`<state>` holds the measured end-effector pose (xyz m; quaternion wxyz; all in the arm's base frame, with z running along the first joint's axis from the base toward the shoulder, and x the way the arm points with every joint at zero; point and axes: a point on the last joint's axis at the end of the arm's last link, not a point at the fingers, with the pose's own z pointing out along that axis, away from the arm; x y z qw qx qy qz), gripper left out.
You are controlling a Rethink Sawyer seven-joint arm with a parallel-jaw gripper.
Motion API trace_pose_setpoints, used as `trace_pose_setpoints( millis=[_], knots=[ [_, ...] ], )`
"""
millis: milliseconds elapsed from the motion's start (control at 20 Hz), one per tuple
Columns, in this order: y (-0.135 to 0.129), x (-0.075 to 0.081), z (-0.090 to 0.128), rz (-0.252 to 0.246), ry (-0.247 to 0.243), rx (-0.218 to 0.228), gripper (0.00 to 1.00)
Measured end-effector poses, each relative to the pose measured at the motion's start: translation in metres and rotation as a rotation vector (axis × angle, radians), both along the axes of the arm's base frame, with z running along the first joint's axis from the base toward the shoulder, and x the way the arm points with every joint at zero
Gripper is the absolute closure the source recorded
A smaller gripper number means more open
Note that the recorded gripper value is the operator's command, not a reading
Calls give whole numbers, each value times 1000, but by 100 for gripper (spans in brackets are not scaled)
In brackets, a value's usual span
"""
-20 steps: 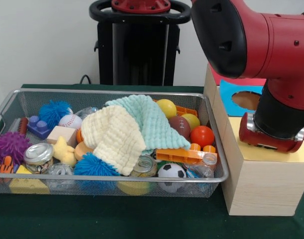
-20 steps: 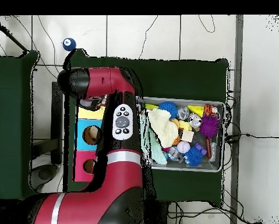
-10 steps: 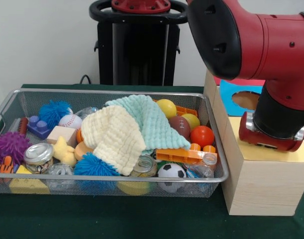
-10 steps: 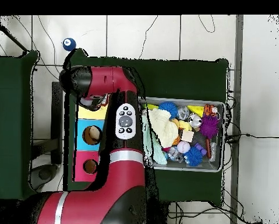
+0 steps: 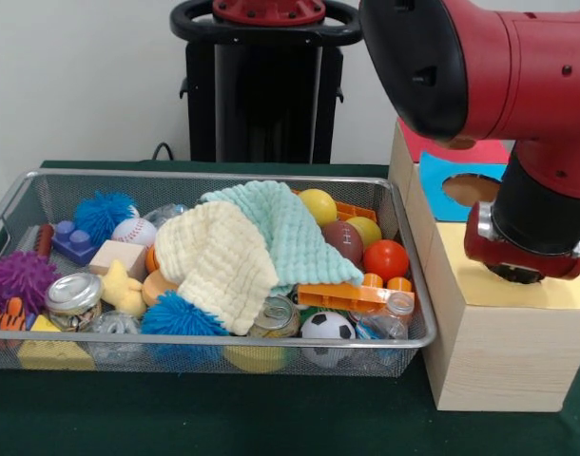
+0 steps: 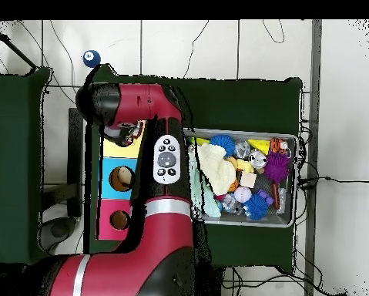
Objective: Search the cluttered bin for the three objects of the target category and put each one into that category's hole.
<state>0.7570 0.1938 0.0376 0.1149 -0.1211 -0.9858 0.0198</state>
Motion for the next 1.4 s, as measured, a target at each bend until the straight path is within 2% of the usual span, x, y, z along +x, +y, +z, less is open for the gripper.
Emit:
trace_pose_setpoints(
  millis=[400,750,1150,1400],
  knots=[
    [-2,11,32,-22,7,28,100],
    [-3,16,44,-23,16,31,100],
    [-6,37,67,-25,-40,34,100],
    [-7,44,84,-25,-38,35,100]
  ],
)
